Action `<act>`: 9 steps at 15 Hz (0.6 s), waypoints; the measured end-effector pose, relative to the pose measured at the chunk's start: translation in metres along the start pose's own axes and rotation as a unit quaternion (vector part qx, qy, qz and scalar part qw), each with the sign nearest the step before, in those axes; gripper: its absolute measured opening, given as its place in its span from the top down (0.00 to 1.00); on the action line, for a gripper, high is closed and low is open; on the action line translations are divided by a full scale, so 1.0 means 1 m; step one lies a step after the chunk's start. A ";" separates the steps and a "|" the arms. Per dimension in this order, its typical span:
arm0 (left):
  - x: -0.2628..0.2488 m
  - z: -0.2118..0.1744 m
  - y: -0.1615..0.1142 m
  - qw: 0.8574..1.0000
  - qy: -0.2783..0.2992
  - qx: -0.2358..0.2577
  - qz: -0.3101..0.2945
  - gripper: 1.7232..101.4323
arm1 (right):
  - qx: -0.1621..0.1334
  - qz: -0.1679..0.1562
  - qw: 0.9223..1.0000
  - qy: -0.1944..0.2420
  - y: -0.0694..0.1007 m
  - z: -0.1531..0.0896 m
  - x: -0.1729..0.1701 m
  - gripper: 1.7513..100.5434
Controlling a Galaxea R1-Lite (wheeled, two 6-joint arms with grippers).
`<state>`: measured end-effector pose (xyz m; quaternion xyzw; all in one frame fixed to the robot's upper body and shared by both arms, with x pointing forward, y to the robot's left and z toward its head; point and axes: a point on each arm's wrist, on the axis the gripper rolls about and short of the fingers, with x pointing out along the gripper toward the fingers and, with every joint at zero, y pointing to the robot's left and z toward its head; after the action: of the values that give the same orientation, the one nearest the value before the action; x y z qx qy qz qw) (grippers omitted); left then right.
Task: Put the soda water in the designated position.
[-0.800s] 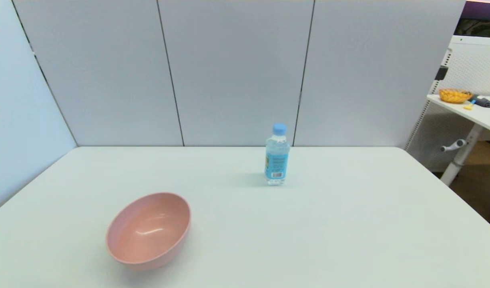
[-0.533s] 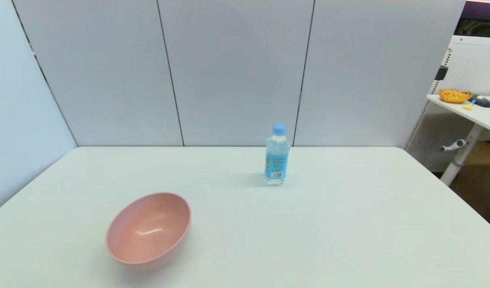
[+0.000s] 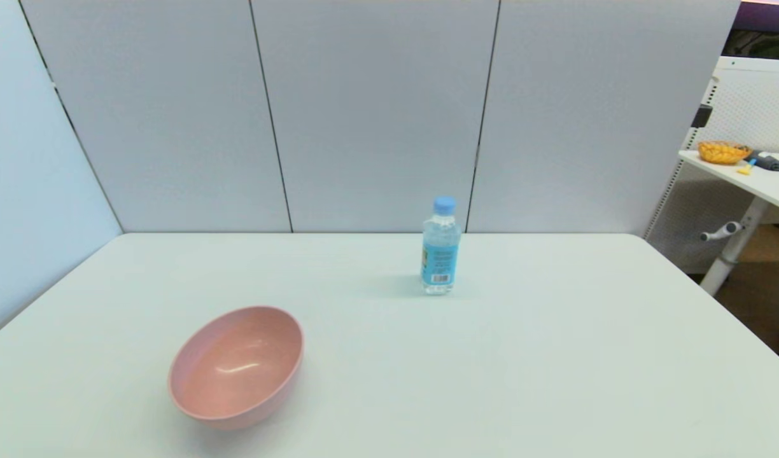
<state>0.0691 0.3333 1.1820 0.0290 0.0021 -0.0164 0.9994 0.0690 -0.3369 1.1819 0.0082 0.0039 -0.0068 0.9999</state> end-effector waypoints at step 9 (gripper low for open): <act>0.000 0.048 0.002 0.999 0.002 0.035 -0.019 0.04 | 0.000 0.000 1.000 0.000 0.000 0.000 0.000 0.03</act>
<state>0.0690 0.3327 1.2304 0.0642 0.0044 -0.0359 0.9973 0.0690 -0.3369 1.1819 0.0084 0.0041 -0.0067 0.9999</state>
